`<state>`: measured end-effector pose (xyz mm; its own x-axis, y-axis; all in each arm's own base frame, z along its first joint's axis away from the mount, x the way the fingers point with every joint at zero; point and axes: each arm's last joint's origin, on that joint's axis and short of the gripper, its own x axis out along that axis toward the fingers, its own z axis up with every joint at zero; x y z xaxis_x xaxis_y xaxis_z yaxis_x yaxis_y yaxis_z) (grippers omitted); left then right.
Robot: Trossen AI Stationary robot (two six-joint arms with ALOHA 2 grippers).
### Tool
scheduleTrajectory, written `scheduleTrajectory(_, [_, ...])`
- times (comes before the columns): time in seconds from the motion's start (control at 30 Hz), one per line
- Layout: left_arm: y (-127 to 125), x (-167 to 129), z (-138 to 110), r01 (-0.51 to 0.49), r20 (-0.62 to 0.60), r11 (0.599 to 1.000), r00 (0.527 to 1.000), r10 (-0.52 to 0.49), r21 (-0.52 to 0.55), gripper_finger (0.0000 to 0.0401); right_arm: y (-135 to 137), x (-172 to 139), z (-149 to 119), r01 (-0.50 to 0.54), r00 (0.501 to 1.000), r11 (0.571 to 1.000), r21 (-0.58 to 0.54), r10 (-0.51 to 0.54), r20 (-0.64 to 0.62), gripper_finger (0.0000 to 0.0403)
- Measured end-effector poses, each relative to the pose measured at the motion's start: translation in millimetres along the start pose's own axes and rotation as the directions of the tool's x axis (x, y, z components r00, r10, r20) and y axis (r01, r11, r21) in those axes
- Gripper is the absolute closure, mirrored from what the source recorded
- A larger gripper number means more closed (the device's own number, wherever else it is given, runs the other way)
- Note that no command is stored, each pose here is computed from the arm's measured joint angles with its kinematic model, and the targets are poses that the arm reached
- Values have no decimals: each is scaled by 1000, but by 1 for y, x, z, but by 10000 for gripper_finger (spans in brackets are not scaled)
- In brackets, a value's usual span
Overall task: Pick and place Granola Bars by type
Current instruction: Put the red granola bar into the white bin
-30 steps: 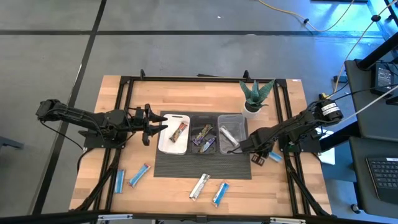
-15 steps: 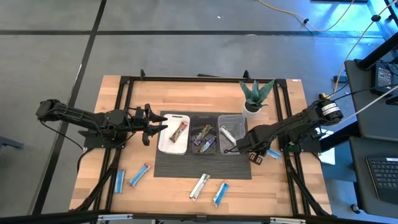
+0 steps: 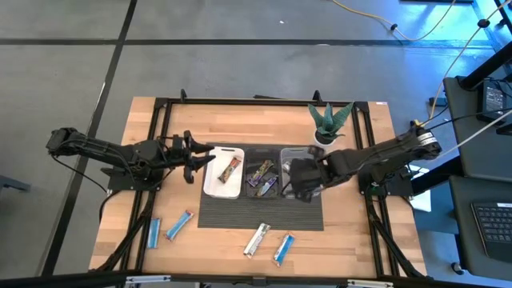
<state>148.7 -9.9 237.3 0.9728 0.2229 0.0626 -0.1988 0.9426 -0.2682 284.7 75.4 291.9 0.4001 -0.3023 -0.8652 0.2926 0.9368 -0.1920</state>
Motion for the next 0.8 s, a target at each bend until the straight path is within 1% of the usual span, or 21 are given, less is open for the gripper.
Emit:
scheduleTrajectory(0.07, [0, 0, -1, 6, -8, 1000, 1000, -6, 2, 237, 6, -5, 16, -9, 985, 999, -52, 17, 170, 297])
scheduleTrajectory(0.13, [-2, 3, -4, 39, -33, 999, 999, -38, 7, 237, 14, -10, 32, -25, 943, 992, -125, 65, 326, 297])
scheduleTrajectory(0.17, [-2, 4, -6, 58, -49, 998, 997, -58, 10, 237, 17, -12, 39, -26, 914, 986, -166, 91, 395, 297])
scheduleTrajectory(0.27, [-5, 9, -9, 101, -60, 994, 993, -98, 45, 237, 27, -18, 60, -21, 802, 959, -281, 184, 568, 297])
scheduleTrajectory(0.37, [-8, 17, -15, 145, -86, 987, 987, -139, 69, 237, 35, -24, 76, -14, 668, 935, -354, 272, 692, 297])
scheduleTrajectory(0.4, [-9, 19, -17, 161, -92, 985, 984, -155, 68, 237, 36, -25, 80, 0, 633, 929, -370, 287, 719, 297])
scheduleTrajectory(0.47, [-11, 25, -20, 196, -85, 977, 978, -189, 82, 237, 40, -24, 86, 34, 580, 922, -386, 297, 759, 297])
scheduleTrajectory(0.57, [-15, 34, -26, 256, -79, 950, 966, -245, 176, 237, 41, -20, 92, 69, 536, 909, -410, 313, 784, 297])
scheduleTrajectory(0.7, [-18, 43, -34, 315, -76, 910, 949, -305, 272, 237, 39, -12, 100, 44, 490, 903, -428, 354, 797, 297])
scheduleTrajectory(0.8, [-20, 50, -41, 324, -78, 892, 946, -315, 317, 237, 37, -2, 105, 41, 482, 904, -425, 355, 801, 297])
